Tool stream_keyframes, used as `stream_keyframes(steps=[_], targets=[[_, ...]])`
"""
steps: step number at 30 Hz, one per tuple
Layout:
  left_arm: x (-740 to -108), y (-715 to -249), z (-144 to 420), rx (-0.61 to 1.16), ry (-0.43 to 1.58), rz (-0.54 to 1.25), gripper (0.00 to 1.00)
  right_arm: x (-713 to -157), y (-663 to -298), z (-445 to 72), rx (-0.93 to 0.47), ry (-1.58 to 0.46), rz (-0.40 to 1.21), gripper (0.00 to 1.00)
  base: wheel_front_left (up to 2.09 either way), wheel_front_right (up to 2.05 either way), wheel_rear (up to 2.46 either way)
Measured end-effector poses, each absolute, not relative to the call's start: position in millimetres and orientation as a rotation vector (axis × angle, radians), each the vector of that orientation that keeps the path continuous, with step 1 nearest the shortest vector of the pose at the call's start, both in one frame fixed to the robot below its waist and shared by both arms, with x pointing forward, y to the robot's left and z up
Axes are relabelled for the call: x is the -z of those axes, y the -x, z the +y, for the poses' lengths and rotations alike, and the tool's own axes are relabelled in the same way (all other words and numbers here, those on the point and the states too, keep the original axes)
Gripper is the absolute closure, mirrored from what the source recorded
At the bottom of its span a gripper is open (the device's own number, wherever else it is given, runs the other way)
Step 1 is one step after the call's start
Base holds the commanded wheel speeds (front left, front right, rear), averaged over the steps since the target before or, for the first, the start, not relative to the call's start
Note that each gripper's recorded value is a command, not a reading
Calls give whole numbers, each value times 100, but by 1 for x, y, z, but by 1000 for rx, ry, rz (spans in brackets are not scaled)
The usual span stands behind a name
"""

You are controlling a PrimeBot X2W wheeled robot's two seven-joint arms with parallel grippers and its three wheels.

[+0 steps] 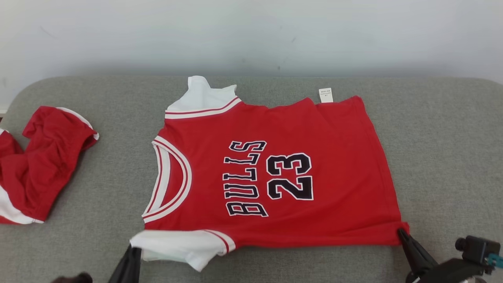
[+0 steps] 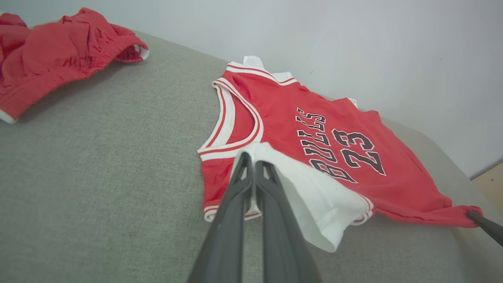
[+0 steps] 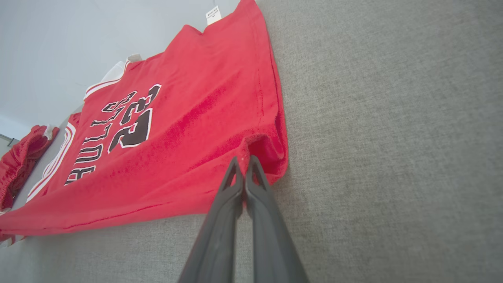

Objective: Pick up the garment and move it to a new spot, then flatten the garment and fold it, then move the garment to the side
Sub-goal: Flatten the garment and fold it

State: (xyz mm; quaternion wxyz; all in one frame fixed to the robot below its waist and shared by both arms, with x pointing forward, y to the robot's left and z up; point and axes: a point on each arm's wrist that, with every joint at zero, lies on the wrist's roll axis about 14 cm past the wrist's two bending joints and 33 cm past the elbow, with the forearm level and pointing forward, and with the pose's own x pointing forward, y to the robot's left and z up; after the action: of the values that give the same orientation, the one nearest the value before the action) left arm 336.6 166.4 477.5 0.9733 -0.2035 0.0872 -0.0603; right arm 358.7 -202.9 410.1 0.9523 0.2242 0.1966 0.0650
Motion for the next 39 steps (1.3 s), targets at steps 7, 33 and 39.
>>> stream_keyframes(steps=[7,33,39], targets=[[-494,-380,165,222,296,149,100,-426,-387,-198,-152,-444,366,100,0,0,0],[-450,-474,161,303,137,271,0,-419,-453,-200,-121,-327,375,0,0,0,0],[-457,-471,169,258,143,216,0,-431,-450,-202,-116,-327,320,0,0,0,0]])
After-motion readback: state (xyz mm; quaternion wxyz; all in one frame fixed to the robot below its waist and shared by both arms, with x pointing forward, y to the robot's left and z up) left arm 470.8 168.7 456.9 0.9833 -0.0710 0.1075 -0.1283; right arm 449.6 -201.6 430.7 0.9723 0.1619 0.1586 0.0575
